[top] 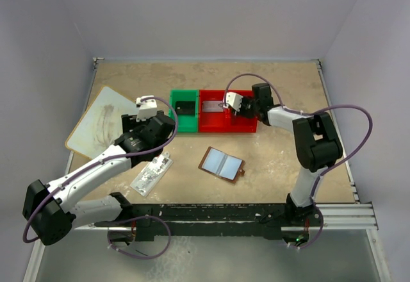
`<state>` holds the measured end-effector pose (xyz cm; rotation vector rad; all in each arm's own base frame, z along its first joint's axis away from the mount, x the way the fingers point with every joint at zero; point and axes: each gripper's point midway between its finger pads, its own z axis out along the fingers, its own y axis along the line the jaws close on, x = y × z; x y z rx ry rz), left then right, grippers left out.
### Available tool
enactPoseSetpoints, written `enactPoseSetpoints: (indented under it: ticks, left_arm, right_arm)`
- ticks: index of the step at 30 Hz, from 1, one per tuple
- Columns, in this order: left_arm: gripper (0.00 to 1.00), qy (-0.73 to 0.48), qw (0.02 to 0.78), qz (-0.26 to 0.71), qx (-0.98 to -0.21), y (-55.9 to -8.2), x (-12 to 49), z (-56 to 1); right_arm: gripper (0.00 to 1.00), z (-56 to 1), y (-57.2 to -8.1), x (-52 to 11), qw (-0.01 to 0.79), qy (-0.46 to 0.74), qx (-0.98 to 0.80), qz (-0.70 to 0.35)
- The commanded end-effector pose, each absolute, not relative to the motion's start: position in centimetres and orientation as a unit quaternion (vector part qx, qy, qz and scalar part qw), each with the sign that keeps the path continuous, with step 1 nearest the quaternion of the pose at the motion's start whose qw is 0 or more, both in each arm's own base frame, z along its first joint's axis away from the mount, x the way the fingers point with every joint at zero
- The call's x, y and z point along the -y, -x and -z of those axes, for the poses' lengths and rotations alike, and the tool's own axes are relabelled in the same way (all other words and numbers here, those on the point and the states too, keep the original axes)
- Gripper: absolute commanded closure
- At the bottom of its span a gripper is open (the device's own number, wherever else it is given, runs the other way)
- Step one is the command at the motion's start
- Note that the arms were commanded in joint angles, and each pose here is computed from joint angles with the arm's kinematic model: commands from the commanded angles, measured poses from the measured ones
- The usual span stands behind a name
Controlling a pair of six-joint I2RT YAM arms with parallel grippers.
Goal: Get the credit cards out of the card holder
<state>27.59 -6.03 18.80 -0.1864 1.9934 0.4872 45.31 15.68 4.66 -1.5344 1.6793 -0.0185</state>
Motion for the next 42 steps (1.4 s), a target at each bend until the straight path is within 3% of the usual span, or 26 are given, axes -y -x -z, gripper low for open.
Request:
enactPoseSetpoints:
  ticks: [1,6,8,12,20,21,22,23,24,29,32,38,42]
  left_arm:
    - [0.18,0.088,0.528,-0.197,-0.821,-28.1,6.2,-20.5]
    - [0.18,0.086,0.527,-0.197,-0.822,-28.1,6.2,-20.5]
    - [0.18,0.087,0.528,-0.197,-0.821,-28.1,6.2,-20.5]
    - [0.18,0.090,0.530,-0.197,-0.820,-28.1,6.1,-20.7]
    - [0.17,0.103,0.541,-0.181,-0.815,-27.7,5.9,-21.5]
    - [0.17,0.105,0.543,-0.178,-0.814,-27.7,5.8,-21.7]
    - [0.17,0.106,0.544,-0.177,-0.813,-27.6,5.7,-21.9]
    - [0.17,0.109,0.546,-0.177,-0.812,-27.4,5.5,-22.1]
    - [0.17,0.112,0.548,-0.177,-0.810,-27.3,5.4,-22.3]
    - [0.14,0.127,0.555,-0.174,-0.804,-26.4,4.3,-23.1]
    - [0.09,0.137,0.550,-0.178,-0.804,-25.9,3.8,-23.2]
    - [0.06,0.142,0.551,-0.157,-0.807,-25.7,4.2,-23.3]
    - [0.05,0.138,0.548,-0.145,-0.812,-25.9,4.7,-22.8]
  right_arm:
    - [0.63,-12.7,-47.3,-15.7,0.509,0.550,-0.662,0.036]
    - [0.57,-21.3,-45.9,-14.9,0.617,0.442,-0.650,0.042]
    - [0.55,-23.3,-44.7,-13.7,0.650,0.348,-0.675,0.023]
    - [0.49,-23.4,-42.4,-13.1,0.607,0.172,-0.772,-0.081]
    - [0.42,-21.0,-38.4,-13.0,0.529,0.007,-0.832,-0.169]
    - [0.33,-21.4,-37.6,-13.0,0.536,-0.007,-0.824,-0.185]
    - [0.13,-21.4,-36.8,-13.1,0.541,-0.018,-0.816,-0.203]
    - [0.02,-21.6,-36.0,-13.3,0.547,-0.029,-0.806,-0.223]
    - [0.00,-22.1,-35.2,-13.7,0.556,-0.030,-0.793,-0.247]
    - [0.00,-22.4,-32.6,-15.7,0.531,-0.001,-0.789,-0.311]
    - [0.05,-19.4,-30.8,-17.3,0.466,0.007,-0.821,-0.331]
    - [0.10,-14.1,-27.3,-17.5,0.439,-0.062,-0.862,-0.246]
    - [0.19,-13.1,-25.4,-18.0,0.419,-0.090,-0.874,-0.229]
